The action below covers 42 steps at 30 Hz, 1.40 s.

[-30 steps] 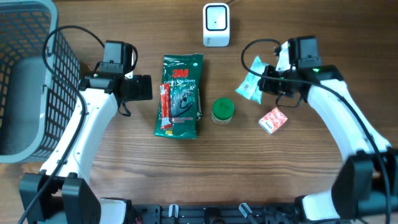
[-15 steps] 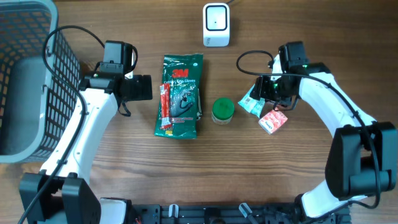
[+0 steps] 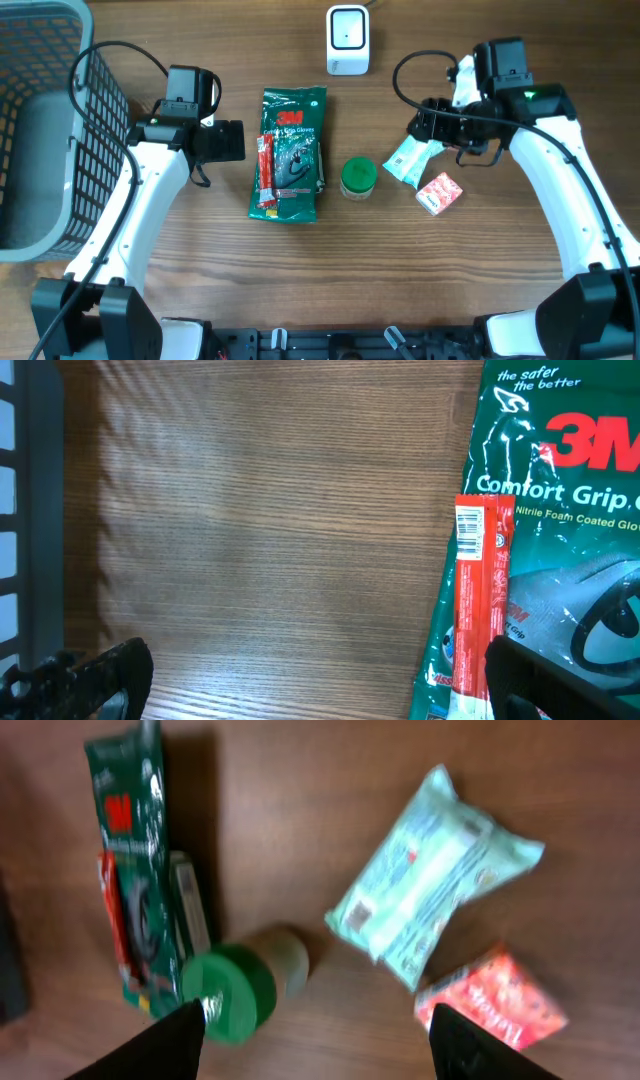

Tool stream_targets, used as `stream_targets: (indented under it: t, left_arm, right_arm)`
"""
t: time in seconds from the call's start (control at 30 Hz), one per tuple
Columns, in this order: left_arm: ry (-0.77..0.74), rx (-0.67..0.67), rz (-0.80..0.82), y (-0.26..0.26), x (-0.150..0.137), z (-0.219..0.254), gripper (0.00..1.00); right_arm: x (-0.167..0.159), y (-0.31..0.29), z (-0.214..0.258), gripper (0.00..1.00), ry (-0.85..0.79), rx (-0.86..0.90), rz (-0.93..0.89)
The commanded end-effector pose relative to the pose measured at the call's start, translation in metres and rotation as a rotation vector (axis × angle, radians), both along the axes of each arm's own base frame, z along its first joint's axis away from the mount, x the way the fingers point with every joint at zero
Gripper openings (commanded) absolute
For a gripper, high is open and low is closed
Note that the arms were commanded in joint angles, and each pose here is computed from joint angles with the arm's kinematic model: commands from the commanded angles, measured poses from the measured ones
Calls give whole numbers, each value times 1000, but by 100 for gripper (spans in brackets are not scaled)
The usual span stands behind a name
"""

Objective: Scan the item barcode
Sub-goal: 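Move the right gripper over the green-lidded jar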

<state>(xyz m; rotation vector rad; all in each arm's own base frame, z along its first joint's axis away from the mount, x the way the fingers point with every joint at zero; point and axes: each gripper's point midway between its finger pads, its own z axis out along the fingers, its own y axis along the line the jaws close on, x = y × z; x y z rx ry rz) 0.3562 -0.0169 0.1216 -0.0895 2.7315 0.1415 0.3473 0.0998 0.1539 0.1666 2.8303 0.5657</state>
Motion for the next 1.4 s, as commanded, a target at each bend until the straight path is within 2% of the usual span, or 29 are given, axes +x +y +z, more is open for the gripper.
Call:
stream_targets:
  t: [0.0,0.73,1.0,1.23,1.37]
  left_arm:
    - [3,9,0,3,-2,-1,100]
    - [3,9,0,3,-2,-1,100]
    - [3,9,0,3,-2,-1,100]
    - [3,9,0,3,-2,-1,100]
    - [3,9,0,3,-2,-1,100]
  right_arm:
    - [-11,16,6,72,12,80,101]
    - [-23,16,3,72,47,71,139]
    - [-38,38,-6,72,77,54,207]
    - [-42,51,-22,77,45,-156,218]
    - [-34,75,-16,88,-53,-221,230]
